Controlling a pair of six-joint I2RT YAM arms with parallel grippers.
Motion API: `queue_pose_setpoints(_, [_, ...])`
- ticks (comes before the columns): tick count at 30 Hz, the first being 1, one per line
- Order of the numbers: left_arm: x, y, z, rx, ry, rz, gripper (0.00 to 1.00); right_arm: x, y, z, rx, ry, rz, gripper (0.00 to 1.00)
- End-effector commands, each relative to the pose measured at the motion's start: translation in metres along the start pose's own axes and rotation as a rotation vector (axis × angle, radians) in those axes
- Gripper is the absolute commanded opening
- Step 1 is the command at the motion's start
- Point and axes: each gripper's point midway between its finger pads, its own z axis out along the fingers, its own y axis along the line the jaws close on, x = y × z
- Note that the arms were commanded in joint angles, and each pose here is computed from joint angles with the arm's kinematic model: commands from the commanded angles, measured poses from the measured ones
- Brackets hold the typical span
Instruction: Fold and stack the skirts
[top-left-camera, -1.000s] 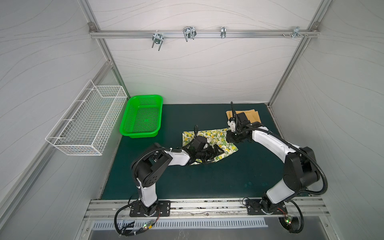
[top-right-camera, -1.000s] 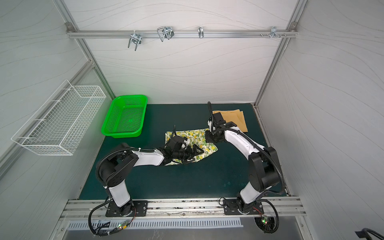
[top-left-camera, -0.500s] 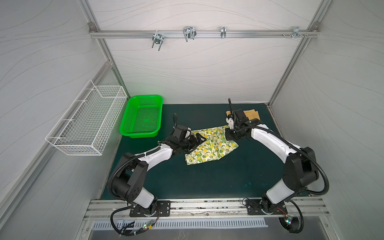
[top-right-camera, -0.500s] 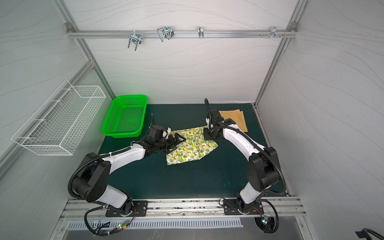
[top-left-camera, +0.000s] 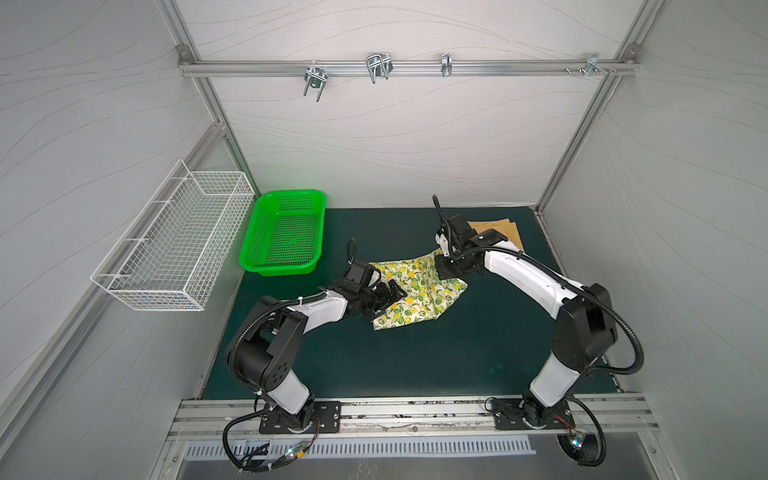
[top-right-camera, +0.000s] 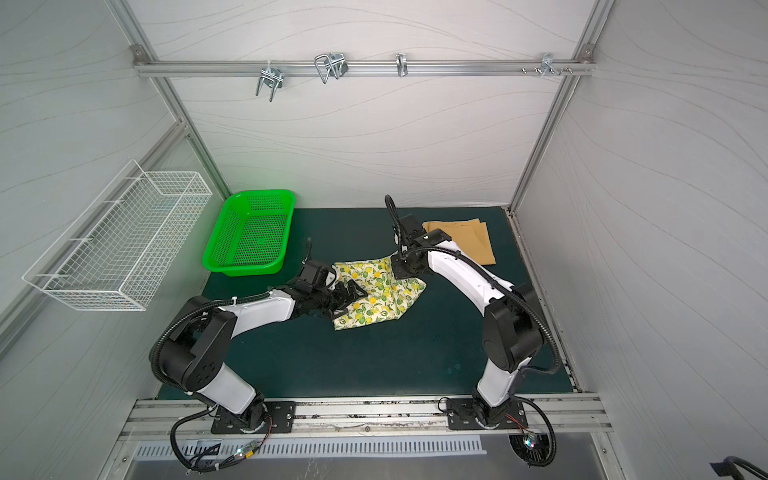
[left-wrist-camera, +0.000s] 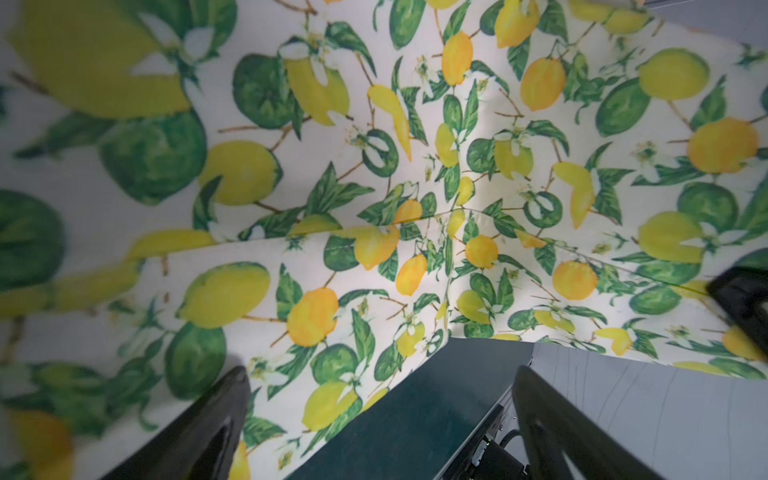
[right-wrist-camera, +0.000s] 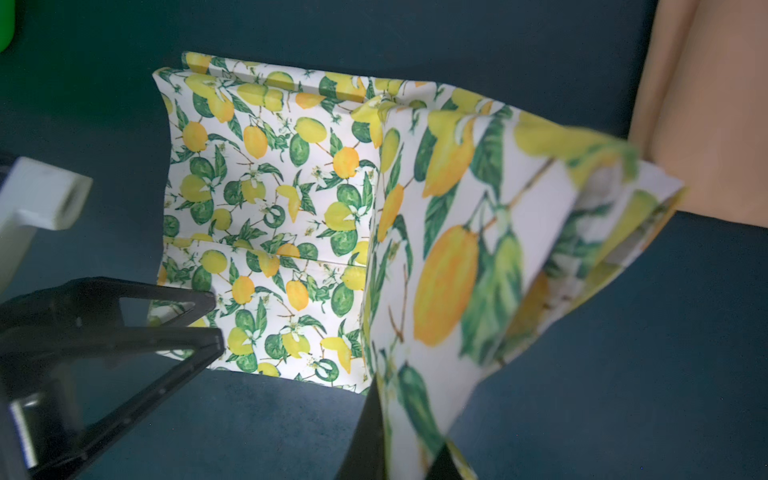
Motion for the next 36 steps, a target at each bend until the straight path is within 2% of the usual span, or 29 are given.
queue_pose_setpoints(1, [-0.011, -0.01, 0.004, 0.037, -0.023, 0.04, 0.99, 0.008, 0.022, 0.005, -0.096, 0.07, 0.057, 0.07])
queue_pose_setpoints(9, [-0.005, 0.002, 0.014, 0.025, 0.002, 0.042, 0.99, 0.002, 0.079, 0.022, -0.441, 0.137, 0.269, 0.07])
queue_pose_setpoints(14, [-0.004, 0.004, 0.016, 0.022, 0.006, 0.048, 0.99, -0.002, 0.098, 0.033, -0.57, 0.176, 0.376, 0.08])
queue_pose_setpoints(27, [-0.001, 0.008, 0.02, 0.034, 0.015, 0.045, 0.99, 0.004, 0.107, 0.07, -0.62, 0.217, 0.478, 0.09])
queue_pose_setpoints(36, [-0.002, 0.004, 0.014, 0.057, 0.0, 0.054, 0.99, 0.014, 0.11, 0.088, -0.616, 0.258, 0.487, 0.11])
